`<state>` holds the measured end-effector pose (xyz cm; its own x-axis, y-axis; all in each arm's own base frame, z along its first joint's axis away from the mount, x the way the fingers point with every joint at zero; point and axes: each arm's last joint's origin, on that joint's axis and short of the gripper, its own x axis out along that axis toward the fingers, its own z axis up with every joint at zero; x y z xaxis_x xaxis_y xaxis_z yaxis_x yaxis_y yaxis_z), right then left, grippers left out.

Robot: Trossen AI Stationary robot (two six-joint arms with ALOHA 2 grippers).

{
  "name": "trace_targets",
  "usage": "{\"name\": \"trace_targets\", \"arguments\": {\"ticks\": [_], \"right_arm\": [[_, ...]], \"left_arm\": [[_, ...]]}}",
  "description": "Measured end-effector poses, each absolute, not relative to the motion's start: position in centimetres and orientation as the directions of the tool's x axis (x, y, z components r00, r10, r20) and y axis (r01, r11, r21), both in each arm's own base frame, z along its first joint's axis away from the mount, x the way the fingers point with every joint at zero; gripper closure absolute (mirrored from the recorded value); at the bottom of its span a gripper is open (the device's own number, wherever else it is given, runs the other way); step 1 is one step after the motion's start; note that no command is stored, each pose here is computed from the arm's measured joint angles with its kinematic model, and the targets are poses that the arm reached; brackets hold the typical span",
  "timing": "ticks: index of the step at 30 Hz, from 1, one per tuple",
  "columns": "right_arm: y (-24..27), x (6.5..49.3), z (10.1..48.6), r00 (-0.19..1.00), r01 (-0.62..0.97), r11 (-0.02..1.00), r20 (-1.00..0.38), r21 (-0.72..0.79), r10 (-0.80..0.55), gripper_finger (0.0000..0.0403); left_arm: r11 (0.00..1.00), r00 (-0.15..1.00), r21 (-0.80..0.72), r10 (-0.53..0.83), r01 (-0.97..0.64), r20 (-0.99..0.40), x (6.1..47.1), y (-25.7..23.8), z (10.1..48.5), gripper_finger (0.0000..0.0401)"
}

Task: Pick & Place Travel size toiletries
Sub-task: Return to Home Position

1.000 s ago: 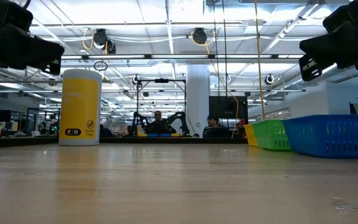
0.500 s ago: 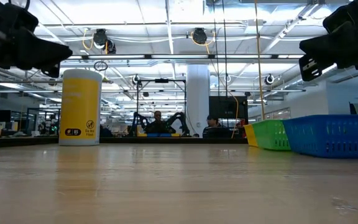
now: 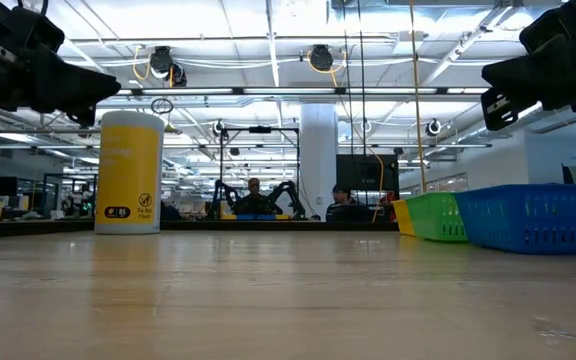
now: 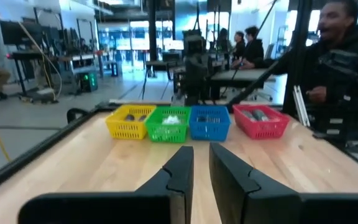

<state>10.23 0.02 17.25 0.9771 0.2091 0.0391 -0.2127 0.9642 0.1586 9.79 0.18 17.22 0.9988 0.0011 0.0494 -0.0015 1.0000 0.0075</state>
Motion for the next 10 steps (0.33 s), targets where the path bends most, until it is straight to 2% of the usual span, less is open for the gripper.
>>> {"name": "trace_targets", "arguments": {"ticks": [10], "right_arm": [[0.02, 10.23, 17.24, 0.977, -0.213, 0.964, 0.039, 0.159, 0.209, 0.0399]], "left_arm": [[1.000, 0.999, 0.007, 0.001, -0.001, 0.043, 9.84, 0.18, 17.16, 0.0350]]}}
